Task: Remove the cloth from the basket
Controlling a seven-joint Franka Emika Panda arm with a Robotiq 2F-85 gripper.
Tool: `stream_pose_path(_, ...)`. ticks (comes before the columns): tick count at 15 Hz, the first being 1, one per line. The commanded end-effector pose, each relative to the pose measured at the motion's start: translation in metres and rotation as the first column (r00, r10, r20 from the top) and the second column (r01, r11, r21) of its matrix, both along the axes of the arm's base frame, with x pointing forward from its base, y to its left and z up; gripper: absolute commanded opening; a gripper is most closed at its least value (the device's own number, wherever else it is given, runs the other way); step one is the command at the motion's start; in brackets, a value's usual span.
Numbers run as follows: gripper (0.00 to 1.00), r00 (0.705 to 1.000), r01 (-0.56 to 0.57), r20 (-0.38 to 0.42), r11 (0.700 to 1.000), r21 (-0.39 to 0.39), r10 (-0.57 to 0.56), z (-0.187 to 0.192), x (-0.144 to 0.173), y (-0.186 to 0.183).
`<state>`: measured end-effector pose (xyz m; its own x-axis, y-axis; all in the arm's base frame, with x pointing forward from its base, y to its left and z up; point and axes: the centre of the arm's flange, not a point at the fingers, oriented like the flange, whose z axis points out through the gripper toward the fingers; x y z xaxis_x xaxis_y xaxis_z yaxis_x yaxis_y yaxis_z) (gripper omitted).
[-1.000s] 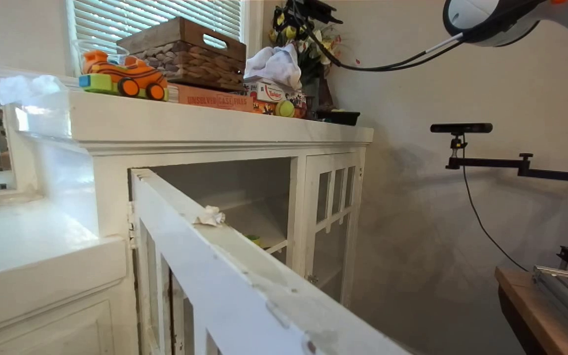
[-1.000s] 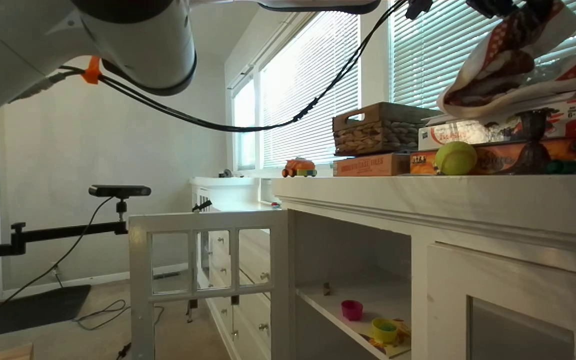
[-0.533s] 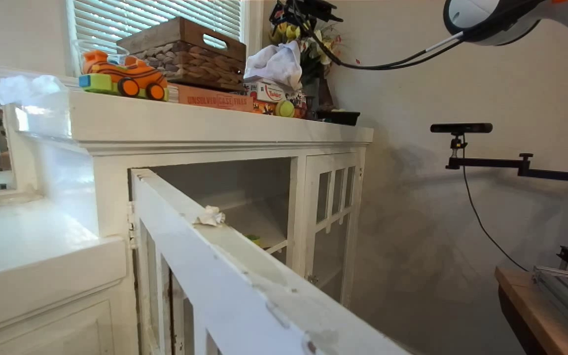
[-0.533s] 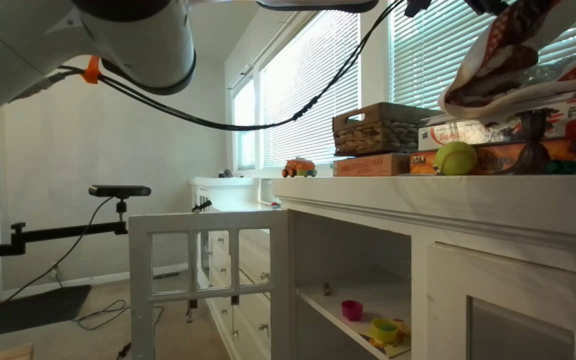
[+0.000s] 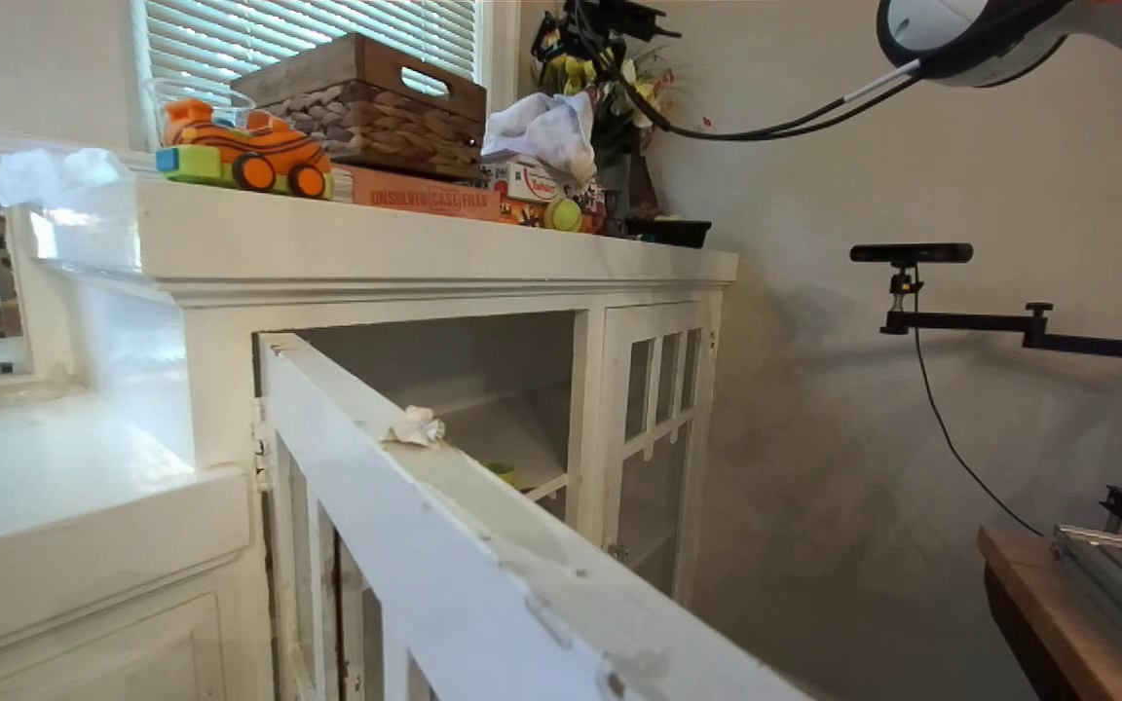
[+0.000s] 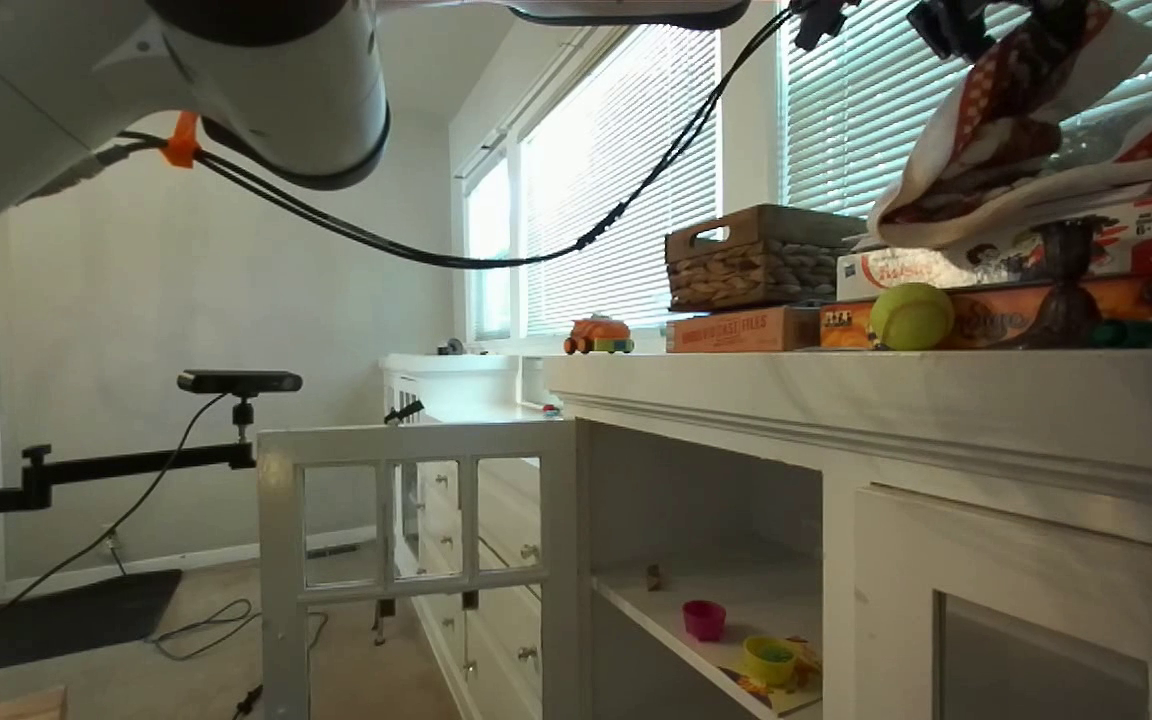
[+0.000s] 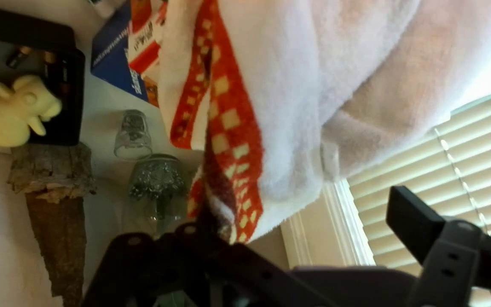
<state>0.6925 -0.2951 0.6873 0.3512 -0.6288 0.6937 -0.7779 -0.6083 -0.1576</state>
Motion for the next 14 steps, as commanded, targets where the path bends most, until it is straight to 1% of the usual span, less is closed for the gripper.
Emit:
stream_pose_path(1, 1.0, 0.992, 0.041, -0.119, 0.996, 0.081, -0.031, 0.025, 0.024, -0.001)
stream_pose_path(2, 1.0, 0.988, 0.045, -0.151, 0.993, 0.106, -0.029, 0.025, 0.022, 0.0)
stream_pose_path(4, 1.0, 0.982, 0.065, -0.186, 0.99, 0.124, -0.041, 0.025, 0.018, 0.003)
stream_pose_path(7, 1.0, 0.983, 0.083, -0.175, 0.989, 0.119, -0.061, 0.028, 0.018, 0.003)
stream_pose_path(12, 1.0, 0.984, 0.071, -0.172, 0.988, 0.14, -0.047, 0.021, 0.021, 0.005)
stream_pose_path(14, 1.0, 0.987, 0.055, -0.157, 0.987, 0.153, -0.031, 0.027, 0.015, 0.011)
